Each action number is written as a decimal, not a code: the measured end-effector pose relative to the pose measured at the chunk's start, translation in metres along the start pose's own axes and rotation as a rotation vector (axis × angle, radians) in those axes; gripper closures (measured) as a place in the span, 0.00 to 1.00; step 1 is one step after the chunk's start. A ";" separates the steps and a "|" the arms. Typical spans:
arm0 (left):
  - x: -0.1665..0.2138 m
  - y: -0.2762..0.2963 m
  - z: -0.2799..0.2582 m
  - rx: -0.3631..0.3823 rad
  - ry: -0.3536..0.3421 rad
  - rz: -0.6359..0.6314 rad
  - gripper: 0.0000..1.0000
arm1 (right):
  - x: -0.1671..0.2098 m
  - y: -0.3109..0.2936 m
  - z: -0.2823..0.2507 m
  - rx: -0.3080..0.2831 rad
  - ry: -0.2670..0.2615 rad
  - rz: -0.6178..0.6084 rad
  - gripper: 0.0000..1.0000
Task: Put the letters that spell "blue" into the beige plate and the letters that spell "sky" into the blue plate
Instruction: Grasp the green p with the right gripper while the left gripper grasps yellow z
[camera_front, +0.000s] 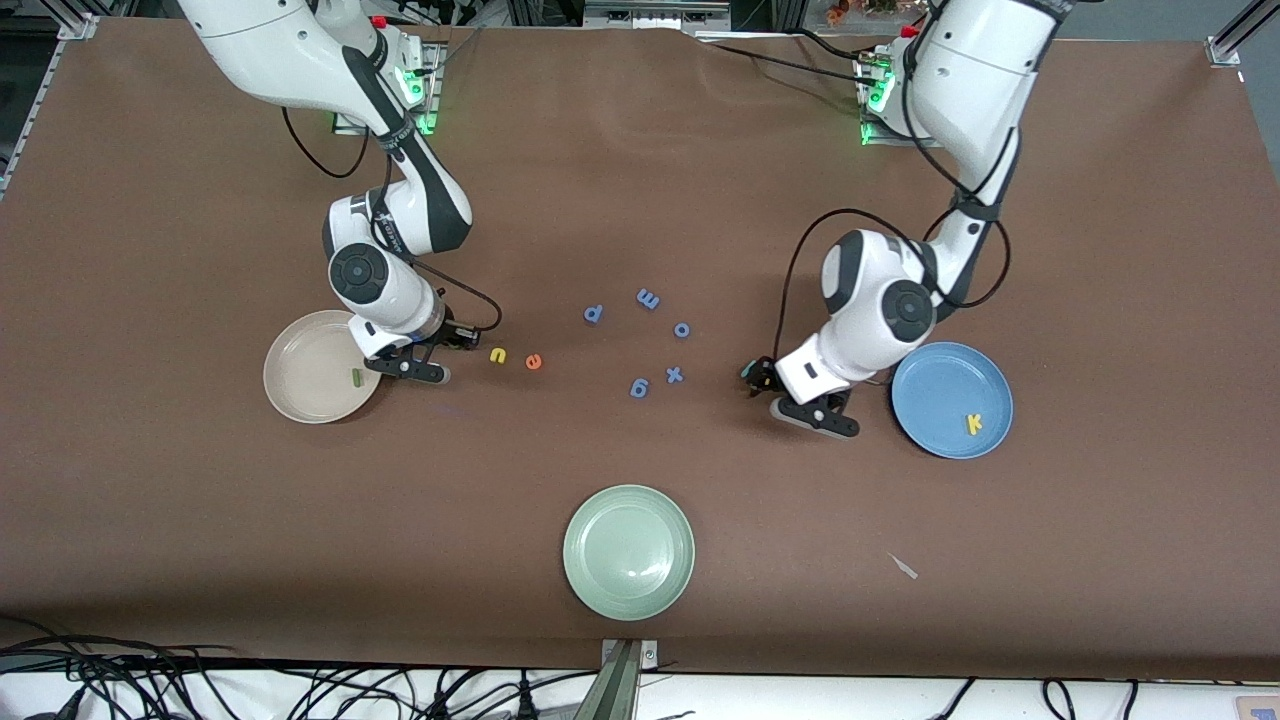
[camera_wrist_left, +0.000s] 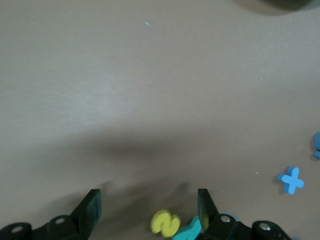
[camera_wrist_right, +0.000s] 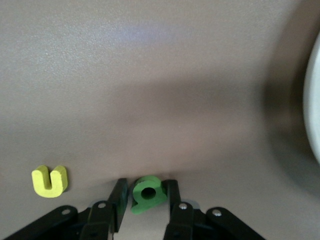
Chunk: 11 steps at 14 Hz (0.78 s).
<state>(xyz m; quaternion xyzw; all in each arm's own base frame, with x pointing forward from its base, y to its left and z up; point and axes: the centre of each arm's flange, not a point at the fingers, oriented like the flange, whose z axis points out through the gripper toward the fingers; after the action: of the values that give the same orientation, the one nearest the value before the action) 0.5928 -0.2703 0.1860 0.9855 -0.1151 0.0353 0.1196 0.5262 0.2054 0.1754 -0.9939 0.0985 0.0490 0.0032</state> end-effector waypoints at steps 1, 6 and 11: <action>0.000 0.004 0.005 0.011 -0.004 -0.001 0.14 | 0.000 0.000 -0.001 0.000 0.001 0.000 0.68; 0.004 -0.002 0.008 0.055 -0.004 0.017 0.25 | 0.002 0.000 -0.003 0.002 0.004 0.001 0.70; 0.004 -0.002 0.009 0.061 -0.007 0.001 0.42 | 0.031 0.008 -0.034 -0.037 -0.057 -0.053 0.70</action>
<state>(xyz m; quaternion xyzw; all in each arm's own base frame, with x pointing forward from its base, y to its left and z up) 0.5973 -0.2713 0.1769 0.9887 -0.1151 0.0352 0.0892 0.5584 0.1906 0.2062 -0.9943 0.0713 0.0789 -0.0112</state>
